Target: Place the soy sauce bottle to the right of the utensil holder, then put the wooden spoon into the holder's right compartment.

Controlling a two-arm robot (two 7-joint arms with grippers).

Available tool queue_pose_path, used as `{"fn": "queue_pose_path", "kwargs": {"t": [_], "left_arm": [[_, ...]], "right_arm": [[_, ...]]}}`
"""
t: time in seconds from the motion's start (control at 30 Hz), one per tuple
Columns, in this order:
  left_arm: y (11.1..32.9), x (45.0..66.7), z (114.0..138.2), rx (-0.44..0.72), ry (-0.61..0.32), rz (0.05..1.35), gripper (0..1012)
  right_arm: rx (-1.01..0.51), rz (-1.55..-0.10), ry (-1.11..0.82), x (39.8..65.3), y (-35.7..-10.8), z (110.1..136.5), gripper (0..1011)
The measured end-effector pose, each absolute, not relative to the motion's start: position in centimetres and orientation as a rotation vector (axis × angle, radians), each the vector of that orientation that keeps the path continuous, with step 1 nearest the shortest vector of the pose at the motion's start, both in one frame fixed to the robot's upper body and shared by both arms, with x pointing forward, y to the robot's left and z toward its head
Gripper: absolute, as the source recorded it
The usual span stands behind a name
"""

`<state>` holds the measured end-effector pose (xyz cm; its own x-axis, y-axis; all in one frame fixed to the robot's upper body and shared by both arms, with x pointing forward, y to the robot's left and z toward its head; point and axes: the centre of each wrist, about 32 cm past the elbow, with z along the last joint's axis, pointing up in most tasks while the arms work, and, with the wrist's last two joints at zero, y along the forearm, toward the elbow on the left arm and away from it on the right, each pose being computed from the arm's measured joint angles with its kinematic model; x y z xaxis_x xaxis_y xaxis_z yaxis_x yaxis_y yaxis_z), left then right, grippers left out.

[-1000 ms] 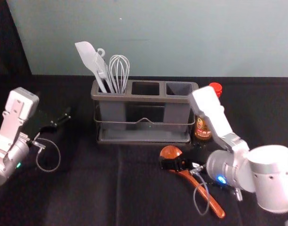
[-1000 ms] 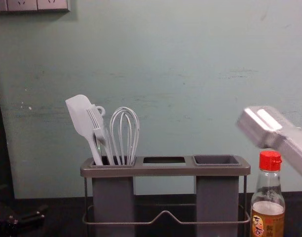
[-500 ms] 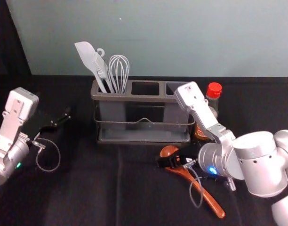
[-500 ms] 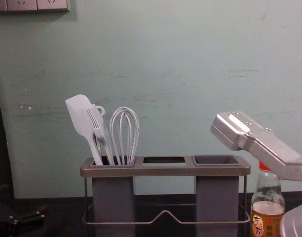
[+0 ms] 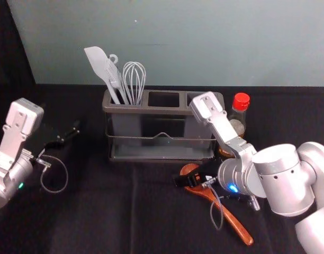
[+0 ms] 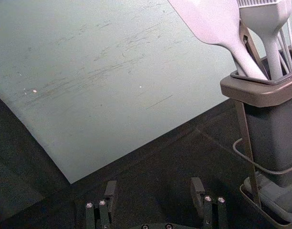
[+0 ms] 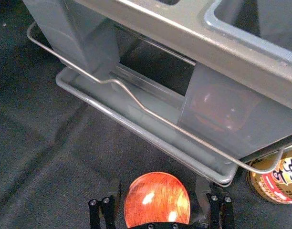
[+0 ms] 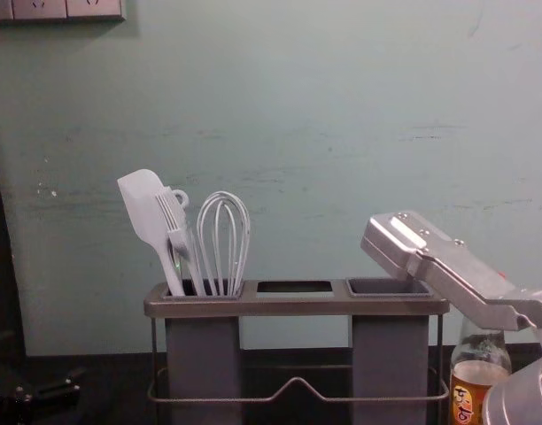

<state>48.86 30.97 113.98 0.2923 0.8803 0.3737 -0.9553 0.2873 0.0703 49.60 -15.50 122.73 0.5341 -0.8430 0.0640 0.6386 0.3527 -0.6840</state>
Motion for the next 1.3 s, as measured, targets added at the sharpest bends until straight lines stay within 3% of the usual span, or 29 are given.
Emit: {"fn": "queue_pose_path", "kwargs": {"t": [1.3], "left_arm": [[30.97,48.86,113.98,0.304,-0.285,1.248,1000]], "right_arm": [[-0.769,-0.962,0.369,49.82,-15.5,122.49,1004]]}}
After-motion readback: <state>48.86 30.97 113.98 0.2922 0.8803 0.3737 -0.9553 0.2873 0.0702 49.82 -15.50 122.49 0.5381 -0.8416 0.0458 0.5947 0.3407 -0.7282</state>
